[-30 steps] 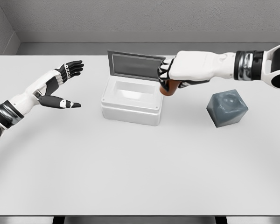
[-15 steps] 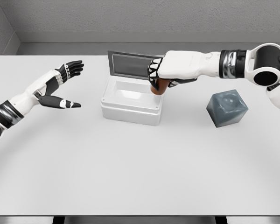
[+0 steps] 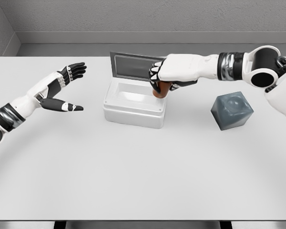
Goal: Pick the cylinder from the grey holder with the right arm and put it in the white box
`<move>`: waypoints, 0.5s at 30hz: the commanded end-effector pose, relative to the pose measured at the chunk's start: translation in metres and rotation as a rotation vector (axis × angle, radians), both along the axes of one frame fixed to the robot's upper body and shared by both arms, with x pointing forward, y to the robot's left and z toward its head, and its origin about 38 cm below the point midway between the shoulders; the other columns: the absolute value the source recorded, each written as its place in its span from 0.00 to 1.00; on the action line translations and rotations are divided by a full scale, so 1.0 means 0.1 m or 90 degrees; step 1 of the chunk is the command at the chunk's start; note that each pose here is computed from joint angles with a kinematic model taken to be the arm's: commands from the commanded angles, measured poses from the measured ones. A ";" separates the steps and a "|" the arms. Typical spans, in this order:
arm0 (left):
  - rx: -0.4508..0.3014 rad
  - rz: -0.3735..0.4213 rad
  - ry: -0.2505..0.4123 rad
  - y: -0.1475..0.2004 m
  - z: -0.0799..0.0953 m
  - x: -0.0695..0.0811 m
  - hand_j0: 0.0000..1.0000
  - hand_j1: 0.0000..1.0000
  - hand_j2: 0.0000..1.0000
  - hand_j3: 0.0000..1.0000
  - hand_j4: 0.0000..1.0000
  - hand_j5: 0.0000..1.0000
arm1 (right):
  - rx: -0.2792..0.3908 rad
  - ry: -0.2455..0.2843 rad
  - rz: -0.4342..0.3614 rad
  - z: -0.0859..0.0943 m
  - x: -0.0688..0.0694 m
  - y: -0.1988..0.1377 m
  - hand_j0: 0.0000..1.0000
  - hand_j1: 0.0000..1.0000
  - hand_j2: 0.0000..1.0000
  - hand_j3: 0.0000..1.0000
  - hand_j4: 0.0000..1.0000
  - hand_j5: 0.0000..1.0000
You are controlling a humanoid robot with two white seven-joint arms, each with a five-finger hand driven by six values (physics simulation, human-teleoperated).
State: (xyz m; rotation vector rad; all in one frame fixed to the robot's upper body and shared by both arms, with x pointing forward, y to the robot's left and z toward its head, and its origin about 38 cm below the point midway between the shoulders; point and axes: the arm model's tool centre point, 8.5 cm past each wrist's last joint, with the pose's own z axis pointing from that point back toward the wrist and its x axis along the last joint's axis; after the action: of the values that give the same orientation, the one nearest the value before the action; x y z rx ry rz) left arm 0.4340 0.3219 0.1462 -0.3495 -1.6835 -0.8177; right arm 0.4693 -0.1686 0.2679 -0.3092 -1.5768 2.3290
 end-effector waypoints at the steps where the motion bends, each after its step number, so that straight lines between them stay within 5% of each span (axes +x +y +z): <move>1: -0.003 0.001 0.000 0.00 0.01 0.00 1.00 1.00 1.00 1.00 1.00 1.00 | 0.003 0.004 -0.001 -0.01 0.00 0.00 0.21 0.21 0.21 0.21 0.21 0.21; 15: -0.003 0.000 -0.001 0.01 0.02 0.00 1.00 1.00 1.00 1.00 1.00 1.00 | -0.004 0.005 -0.002 -0.07 0.04 0.08 0.23 0.23 0.23 0.23 0.23 0.23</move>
State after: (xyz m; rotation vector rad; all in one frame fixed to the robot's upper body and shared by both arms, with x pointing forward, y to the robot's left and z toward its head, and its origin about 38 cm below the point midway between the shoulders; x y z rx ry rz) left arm 0.4333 0.3218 0.1474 -0.3515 -1.6849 -0.8204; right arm 0.4723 -0.1610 0.2607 -0.3017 -1.5633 2.3364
